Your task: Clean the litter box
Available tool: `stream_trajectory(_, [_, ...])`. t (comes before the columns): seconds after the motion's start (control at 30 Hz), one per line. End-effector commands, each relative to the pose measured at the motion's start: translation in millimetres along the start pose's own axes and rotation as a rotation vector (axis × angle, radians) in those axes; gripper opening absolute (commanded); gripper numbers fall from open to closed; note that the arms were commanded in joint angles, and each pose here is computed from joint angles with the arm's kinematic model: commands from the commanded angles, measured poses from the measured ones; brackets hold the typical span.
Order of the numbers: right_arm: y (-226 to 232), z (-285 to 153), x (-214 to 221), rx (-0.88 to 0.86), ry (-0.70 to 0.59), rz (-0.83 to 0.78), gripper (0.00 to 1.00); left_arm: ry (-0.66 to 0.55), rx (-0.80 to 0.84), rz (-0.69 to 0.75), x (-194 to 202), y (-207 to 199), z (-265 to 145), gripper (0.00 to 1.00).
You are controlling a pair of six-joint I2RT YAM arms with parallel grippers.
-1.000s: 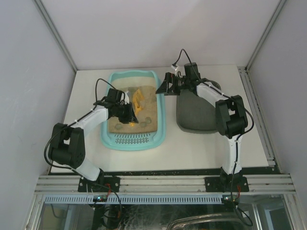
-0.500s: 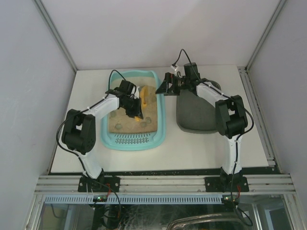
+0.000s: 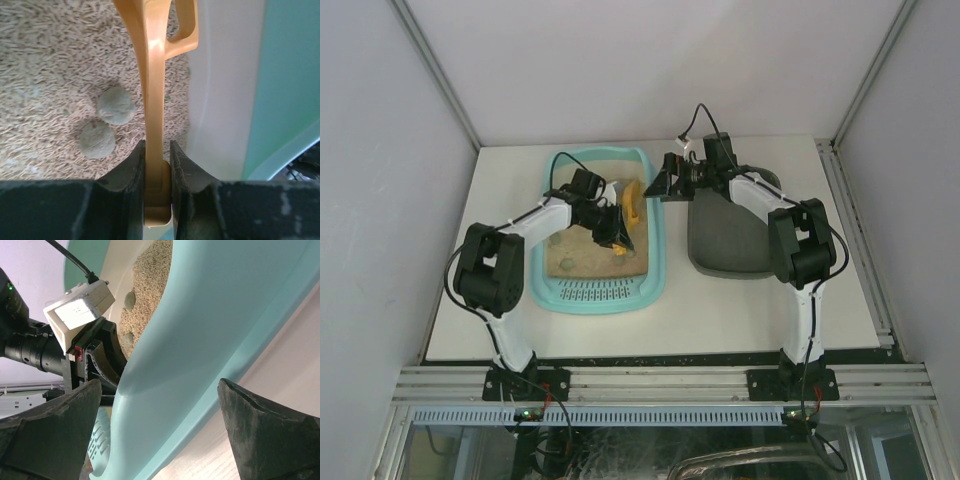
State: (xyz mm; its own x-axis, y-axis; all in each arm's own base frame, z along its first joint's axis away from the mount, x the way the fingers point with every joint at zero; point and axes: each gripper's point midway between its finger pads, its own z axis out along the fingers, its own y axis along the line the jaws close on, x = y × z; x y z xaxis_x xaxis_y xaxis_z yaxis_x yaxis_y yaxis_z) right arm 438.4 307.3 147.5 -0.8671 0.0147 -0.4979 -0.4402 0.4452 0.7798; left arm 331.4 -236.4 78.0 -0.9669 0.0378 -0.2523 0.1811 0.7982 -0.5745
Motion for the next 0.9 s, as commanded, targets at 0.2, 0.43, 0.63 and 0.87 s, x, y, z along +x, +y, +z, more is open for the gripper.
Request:
stream_trajectory(0.2, [8.4,7.6,0.5,-0.038,0.001,-0.028,1.0,-0.036,0.321,-0.021,-1.2,-42.3,0.2,0.0])
stream_trajectory(0.43, [11.4,10.7,5.1,-0.047,0.01,-0.035,1.0,-0.084,0.42,0.0,-15.5,-53.7,1.4,0.0])
stream_trajectory(0.63, [12.9,11.7,6.5,-0.053,0.012,-0.037,1.0,-0.099,0.444,0.055,-27.0,-60.2,-1.6,0.0])
stream_trajectory(0.87, [12.7,14.0,8.3,-0.056,0.017,-0.035,1.0,-0.113,0.457,0.111,-30.4,-59.5,-6.3,0.0])
